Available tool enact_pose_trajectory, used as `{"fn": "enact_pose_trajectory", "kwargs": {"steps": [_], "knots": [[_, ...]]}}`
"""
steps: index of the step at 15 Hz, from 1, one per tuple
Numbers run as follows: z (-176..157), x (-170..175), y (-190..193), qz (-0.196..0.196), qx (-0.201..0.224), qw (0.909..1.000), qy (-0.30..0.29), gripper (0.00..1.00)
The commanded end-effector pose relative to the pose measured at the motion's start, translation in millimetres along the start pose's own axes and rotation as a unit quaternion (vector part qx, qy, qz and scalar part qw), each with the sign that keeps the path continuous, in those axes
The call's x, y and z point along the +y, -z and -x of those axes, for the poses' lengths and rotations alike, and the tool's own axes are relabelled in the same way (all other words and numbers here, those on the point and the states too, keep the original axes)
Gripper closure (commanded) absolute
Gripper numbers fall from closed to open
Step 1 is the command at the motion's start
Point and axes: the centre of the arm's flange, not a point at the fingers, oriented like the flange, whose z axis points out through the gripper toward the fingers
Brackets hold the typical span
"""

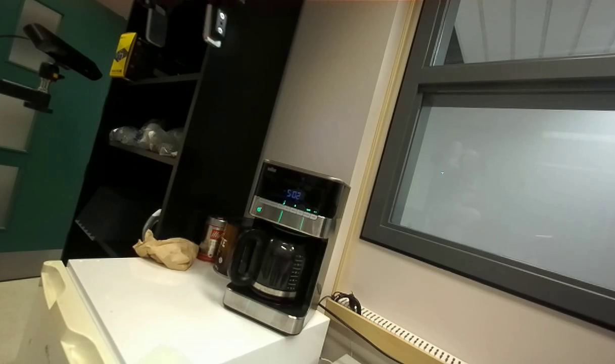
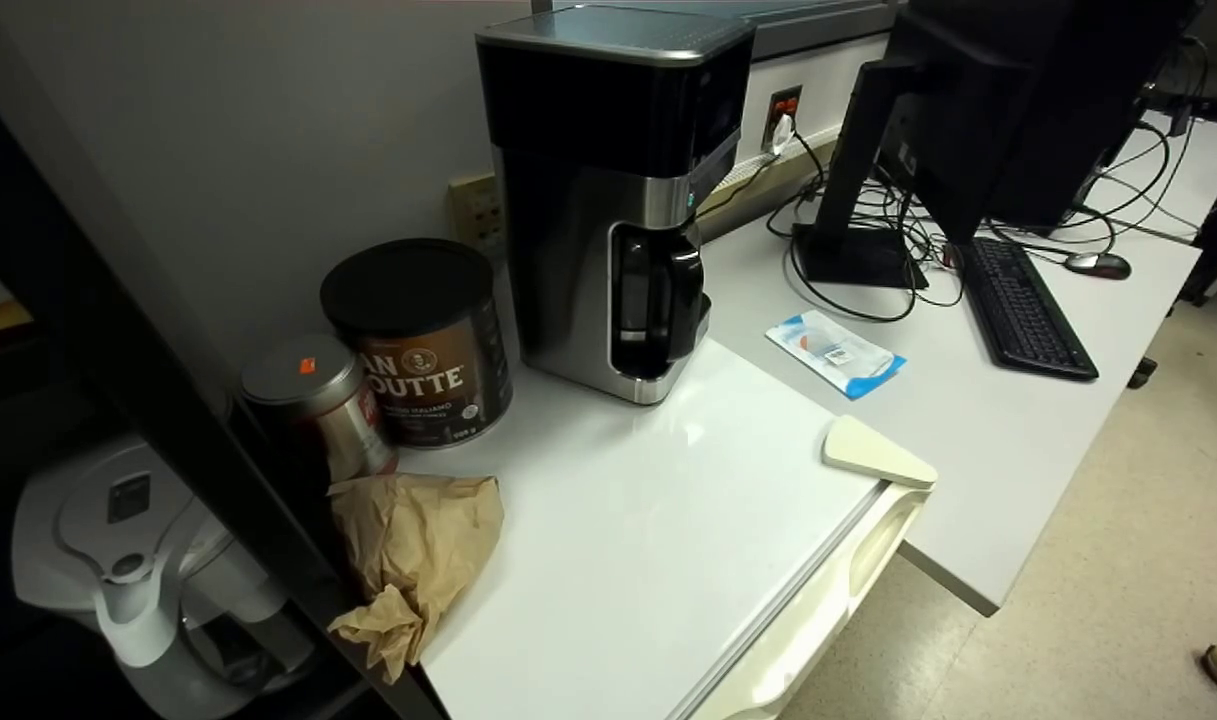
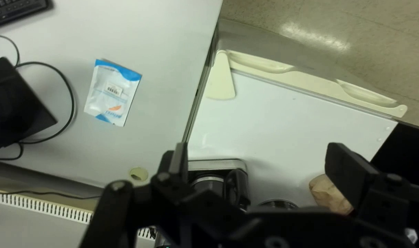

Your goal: Press the button on the coffee machine

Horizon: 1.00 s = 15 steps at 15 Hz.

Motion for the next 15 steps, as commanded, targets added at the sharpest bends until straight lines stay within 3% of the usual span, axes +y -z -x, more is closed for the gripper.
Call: {"fn": "enact_pose_trajectory", "kwargs": {"steps": [1, 10, 12, 15], "knots": [[-54.3, 7.4, -12.6, 0.049, 0.03, 0.9981, 0.024, 0.26], [-95.2, 35.6, -77.0, 0.1, 0.161, 0.9798, 0.064, 0.94], [-100.4, 41.0, -91.1, 0.1, 0.189, 0.9749, 0.062, 1.0], [-107.1, 48.6, -111.5, 0.101, 0.231, 0.9661, 0.055, 0.99]]}}
